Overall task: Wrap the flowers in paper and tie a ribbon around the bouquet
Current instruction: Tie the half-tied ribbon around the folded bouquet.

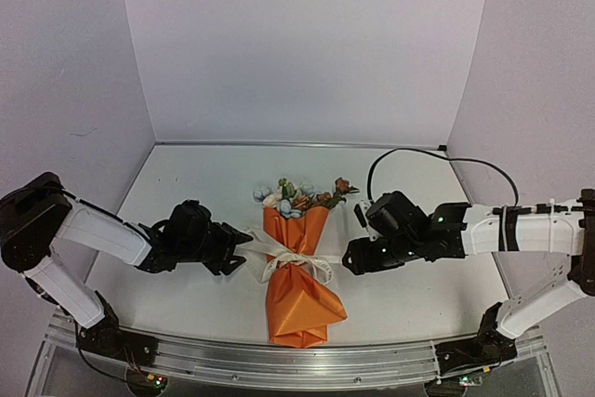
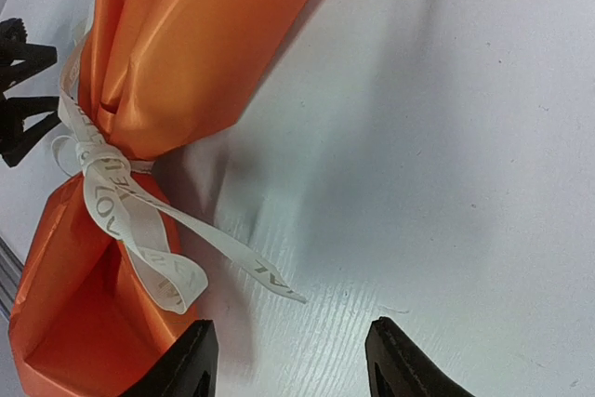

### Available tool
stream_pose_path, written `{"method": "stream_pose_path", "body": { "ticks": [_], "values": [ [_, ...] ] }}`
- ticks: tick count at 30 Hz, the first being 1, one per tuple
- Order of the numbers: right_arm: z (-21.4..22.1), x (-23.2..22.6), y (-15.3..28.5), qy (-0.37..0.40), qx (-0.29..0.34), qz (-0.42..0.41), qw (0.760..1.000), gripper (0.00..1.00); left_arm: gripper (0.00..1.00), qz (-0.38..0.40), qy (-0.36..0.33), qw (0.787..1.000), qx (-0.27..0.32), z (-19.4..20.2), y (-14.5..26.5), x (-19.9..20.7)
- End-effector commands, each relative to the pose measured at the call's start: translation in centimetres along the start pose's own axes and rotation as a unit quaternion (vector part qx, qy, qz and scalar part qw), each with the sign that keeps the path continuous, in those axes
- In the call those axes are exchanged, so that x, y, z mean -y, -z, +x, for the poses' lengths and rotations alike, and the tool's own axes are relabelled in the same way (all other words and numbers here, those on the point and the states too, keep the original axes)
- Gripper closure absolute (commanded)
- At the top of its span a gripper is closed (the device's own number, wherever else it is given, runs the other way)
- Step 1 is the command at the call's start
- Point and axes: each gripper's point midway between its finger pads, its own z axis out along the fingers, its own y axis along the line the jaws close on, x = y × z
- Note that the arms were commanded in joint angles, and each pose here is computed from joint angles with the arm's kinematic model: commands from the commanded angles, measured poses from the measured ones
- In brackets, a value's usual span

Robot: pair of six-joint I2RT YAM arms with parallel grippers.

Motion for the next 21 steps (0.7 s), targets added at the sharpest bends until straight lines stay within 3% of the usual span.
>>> {"method": "stream_pose_path", "body": {
  "ticks": [1, 5, 9, 21],
  "values": [
    [-0.2, -0.5, 0.3, 0.013, 0.001, -0.022, 1.0, 0.43, 0.41, 0.058, 0.02, 0.998, 0.004, 0.4, -0.5, 3.6],
    [0.1, -1.6, -0.1, 0.031, -0.014, -0.054, 0.998, 0.43, 0.42, 0.068, 0.03, 0.997, 0.006, 0.1, -1.4, 3.5],
    [0.1, -2.4, -0.7, 0.04, -0.016, -0.076, 0.996, 0.43, 0.51, 0.071, 0.036, 0.997, 0.006, 0.0, -2.0, 3.3],
    [-0.8, -2.9, -2.7, 0.039, -0.017, -0.08, 0.996, 0.45, 0.92, 0.081, 0.005, 0.996, 0.022, -0.8, -1.7, 3.8]
  ]
}}
